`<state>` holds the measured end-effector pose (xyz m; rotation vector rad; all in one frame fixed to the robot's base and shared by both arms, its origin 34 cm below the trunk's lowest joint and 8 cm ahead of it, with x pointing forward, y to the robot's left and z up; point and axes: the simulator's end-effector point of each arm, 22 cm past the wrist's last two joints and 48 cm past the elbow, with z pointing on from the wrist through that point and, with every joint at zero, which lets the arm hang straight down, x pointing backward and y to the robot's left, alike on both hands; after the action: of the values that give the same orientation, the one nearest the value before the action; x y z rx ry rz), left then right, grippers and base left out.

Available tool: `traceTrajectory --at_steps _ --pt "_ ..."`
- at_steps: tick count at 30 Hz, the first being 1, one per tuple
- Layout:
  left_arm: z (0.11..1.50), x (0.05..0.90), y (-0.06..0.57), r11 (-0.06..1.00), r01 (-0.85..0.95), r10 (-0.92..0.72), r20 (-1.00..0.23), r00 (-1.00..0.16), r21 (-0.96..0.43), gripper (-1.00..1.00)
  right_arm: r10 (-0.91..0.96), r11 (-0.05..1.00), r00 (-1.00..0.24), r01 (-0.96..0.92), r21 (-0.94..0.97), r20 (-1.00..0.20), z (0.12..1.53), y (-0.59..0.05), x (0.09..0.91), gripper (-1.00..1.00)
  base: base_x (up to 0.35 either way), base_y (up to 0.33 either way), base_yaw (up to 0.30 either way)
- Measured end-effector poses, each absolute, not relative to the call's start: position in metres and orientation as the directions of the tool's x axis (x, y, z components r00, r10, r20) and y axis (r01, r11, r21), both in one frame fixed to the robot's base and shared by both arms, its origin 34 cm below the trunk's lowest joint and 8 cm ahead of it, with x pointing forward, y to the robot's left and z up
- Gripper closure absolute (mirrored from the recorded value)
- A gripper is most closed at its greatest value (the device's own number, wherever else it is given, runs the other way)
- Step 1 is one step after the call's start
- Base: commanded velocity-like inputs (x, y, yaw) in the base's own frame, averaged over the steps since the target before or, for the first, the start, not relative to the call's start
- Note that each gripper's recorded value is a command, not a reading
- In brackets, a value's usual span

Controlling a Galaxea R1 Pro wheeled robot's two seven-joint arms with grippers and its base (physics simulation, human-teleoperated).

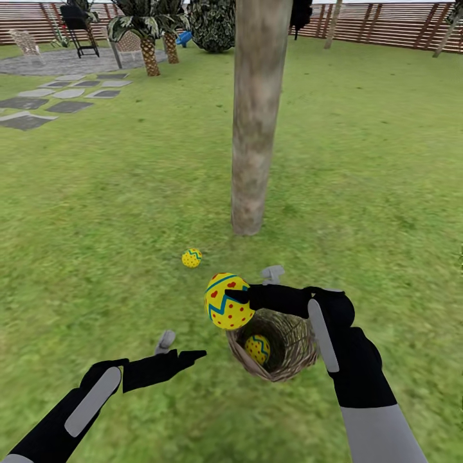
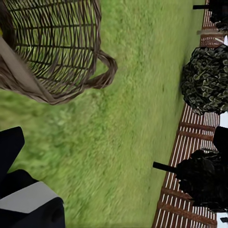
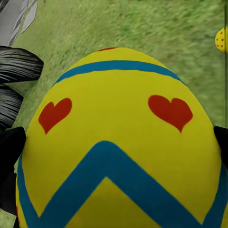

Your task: Take the three Easter eggs out of the wicker basket on the lawn in the garden, then place them on the lawn next to a single tree (choose any tree) so that all three eggs are next to the same tree and none are left in the basket.

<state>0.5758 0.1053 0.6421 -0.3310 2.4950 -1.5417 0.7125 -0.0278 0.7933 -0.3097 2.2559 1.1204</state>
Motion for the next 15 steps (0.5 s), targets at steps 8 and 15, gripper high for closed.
traceTrajectory --at_steps 8,15 --pt "0.648 0.579 0.105 0.432 -0.078 -0.288 -0.055 -0.956 -0.898 -1.00 0.053 0.616 -0.788 -0.457 0.642 -0.613 0.801 -0.028 0.713 1.00 0.000 0.000 -0.172" --pt "0.653 0.581 0.105 0.433 -0.068 -0.287 -0.066 -0.956 -0.899 -1.00 0.054 0.615 -0.781 -0.465 0.637 -0.622 0.808 -0.027 0.713 1.00 0.000 0.000 -0.173"
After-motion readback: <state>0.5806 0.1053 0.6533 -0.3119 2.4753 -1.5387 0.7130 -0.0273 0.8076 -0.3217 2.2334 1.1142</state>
